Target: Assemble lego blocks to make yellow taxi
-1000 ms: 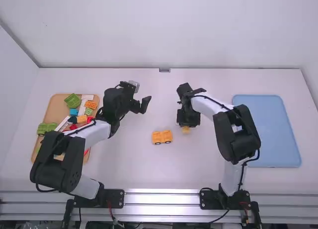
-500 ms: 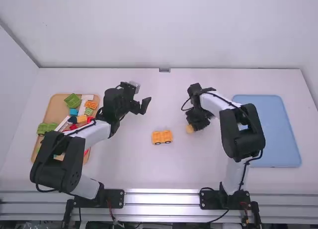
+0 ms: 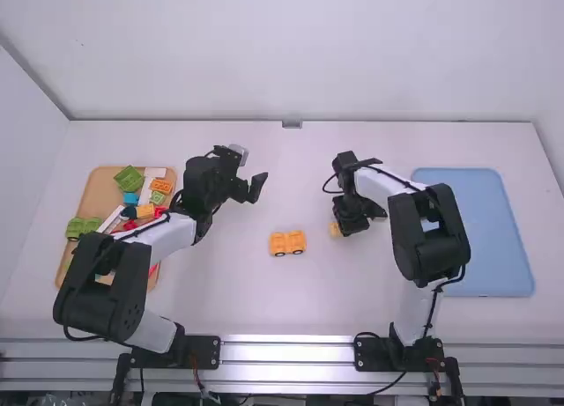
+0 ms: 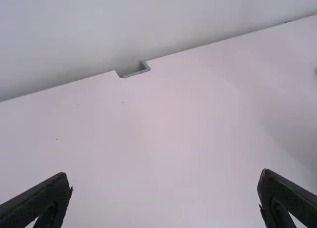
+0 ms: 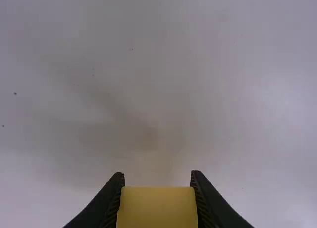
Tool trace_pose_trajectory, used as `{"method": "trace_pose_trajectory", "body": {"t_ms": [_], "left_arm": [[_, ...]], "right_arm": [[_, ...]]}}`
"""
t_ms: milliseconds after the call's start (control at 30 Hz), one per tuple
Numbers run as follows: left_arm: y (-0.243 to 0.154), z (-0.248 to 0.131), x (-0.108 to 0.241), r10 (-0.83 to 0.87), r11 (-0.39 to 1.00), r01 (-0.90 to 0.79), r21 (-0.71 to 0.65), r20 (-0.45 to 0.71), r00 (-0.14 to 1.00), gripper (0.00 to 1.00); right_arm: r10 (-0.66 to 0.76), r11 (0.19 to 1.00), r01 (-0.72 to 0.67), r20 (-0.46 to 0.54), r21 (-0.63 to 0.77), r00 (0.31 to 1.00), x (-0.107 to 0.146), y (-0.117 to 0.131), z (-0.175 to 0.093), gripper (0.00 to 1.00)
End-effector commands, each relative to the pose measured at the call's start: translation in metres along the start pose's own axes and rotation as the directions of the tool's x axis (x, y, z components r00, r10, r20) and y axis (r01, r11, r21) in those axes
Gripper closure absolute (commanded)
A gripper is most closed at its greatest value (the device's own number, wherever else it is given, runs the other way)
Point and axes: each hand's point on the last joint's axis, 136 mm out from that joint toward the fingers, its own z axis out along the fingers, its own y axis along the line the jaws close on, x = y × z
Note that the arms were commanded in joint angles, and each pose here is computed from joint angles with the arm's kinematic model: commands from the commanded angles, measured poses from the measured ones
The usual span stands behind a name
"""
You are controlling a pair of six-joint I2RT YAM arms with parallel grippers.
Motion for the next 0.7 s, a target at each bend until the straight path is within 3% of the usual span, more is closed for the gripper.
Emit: {"method": "trace_pose_trajectory", "body": {"t_ms": [0, 300, 467, 667], "left_arm": [[-0.002, -0.004, -0.015, 0.022, 1.000, -0.022, 0.003, 0.034, 0.999, 0.01], [-0.002, -0.003, -0.013, 0.015, 1.000, -0.015, 0.004, 0.025, 1.000, 0.01], [-0.002, -0.003, -0.012, 0.014, 1.000, -0.014, 0.005, 0.021, 1.000, 0.01], [0.001, -0.004, -0.011, 0.011, 1.000, -0.011, -0.001, 0.018, 1.000, 0.01]], "right_arm": [[0.046, 0.997, -0.048, 0.043, 0.064, 0.998, 0.001, -0.016, 0.008, 1.00], [-0.013, 0.999, 0.019, 0.156, -0.036, 0.988, 0.008, 0.000, -0.007, 0.98], [-0.078, 0.992, 0.085, 0.078, -0.090, 0.994, 0.021, 0.010, 0.005, 0.96], [-0.017, 0.996, 0.019, 0.024, -0.092, 1.000, 0.021, 0.006, 0.013, 1.00]]}}
